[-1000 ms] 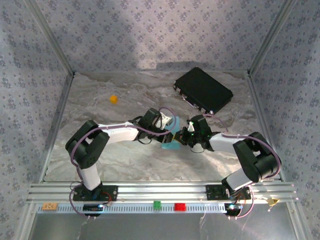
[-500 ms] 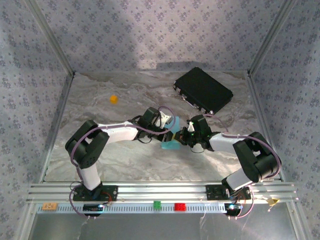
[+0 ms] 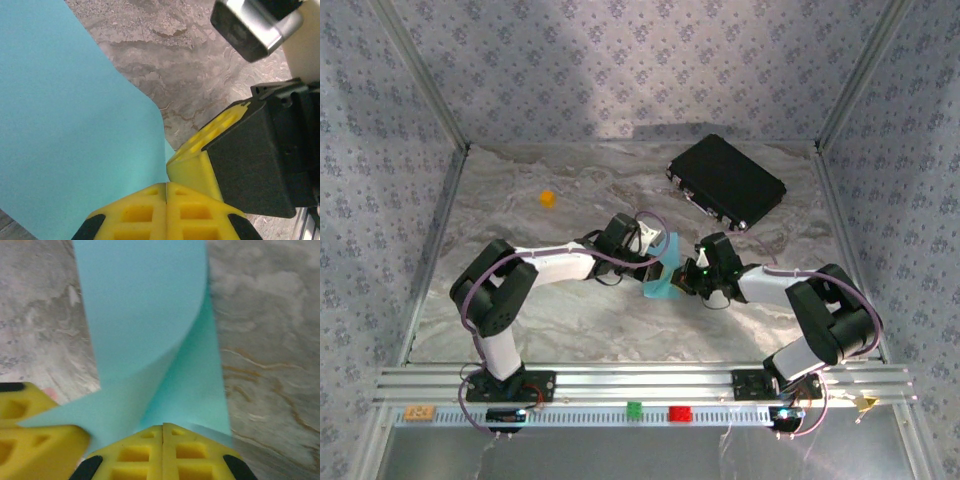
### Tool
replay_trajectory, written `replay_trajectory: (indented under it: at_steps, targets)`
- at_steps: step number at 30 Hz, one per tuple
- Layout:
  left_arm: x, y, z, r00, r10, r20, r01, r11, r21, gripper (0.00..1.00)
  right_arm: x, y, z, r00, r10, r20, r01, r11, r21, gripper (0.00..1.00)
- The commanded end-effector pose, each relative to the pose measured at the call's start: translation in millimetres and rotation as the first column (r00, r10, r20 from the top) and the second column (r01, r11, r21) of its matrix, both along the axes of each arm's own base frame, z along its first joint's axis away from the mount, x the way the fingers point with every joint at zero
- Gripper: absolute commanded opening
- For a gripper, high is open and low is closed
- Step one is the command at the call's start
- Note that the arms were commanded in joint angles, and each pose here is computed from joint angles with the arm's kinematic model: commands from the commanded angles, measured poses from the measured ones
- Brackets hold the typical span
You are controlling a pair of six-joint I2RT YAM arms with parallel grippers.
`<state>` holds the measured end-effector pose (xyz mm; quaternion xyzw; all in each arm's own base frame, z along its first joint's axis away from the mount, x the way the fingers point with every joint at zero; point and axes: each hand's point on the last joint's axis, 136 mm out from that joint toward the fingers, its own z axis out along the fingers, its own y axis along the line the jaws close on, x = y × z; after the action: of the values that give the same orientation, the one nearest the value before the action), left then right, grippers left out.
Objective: Fold a paper plane with a square sheet of paper (pick it up from the middle)
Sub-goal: Fold the triangle a second time at the center of the table.
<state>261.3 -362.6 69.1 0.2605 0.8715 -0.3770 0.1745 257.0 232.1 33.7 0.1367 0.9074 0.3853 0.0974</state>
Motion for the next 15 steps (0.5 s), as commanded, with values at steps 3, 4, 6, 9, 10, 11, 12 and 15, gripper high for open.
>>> replay_trajectory:
  at_steps: [3,4,6,9,10,11,12,15]
  targets:
    - [-1,2,0,1.000,-0.010,0.002,0.010,1.000,-0.002,0.00,-6,-6,-6,1.000,0.016,-0.014,-0.017,0.997,-0.078,0.05]
    - [-1,2,0,1.000,-0.011,0.003,0.011,1.000,0.000,0.00,-6,-6,-7,1.000,0.023,-0.017,-0.024,0.996,-0.081,0.05]
    - [-1,2,-1,1.000,-0.013,0.003,0.013,1.000,0.006,0.00,-8,-7,-11,0.999,0.033,-0.033,-0.036,0.994,-0.102,0.04]
    - [-1,3,-1,1.000,-0.012,0.002,0.012,1.000,0.008,0.00,-14,-17,-19,0.997,0.046,-0.061,-0.057,0.980,-0.191,0.03]
    - [-1,2,-1,1.000,-0.011,0.001,0.011,1.000,0.008,0.00,-16,-22,-22,0.997,0.048,-0.068,-0.062,0.973,-0.223,0.03]
    - [-1,2,-1,1.000,-0.009,0.000,0.009,1.000,0.006,0.00,-16,-25,-23,0.996,0.050,-0.069,-0.065,0.969,-0.240,0.03]
    - [0,2,-1,1.000,-0.006,-0.002,0.006,1.000,0.005,0.00,-17,-28,-24,0.996,0.057,-0.073,-0.073,0.964,-0.256,0.03]
    - [1,-1,0,1.000,0.008,-0.013,-0.008,1.000,-0.007,0.00,-19,-33,-25,0.994,0.072,-0.081,-0.092,0.955,-0.281,0.03]
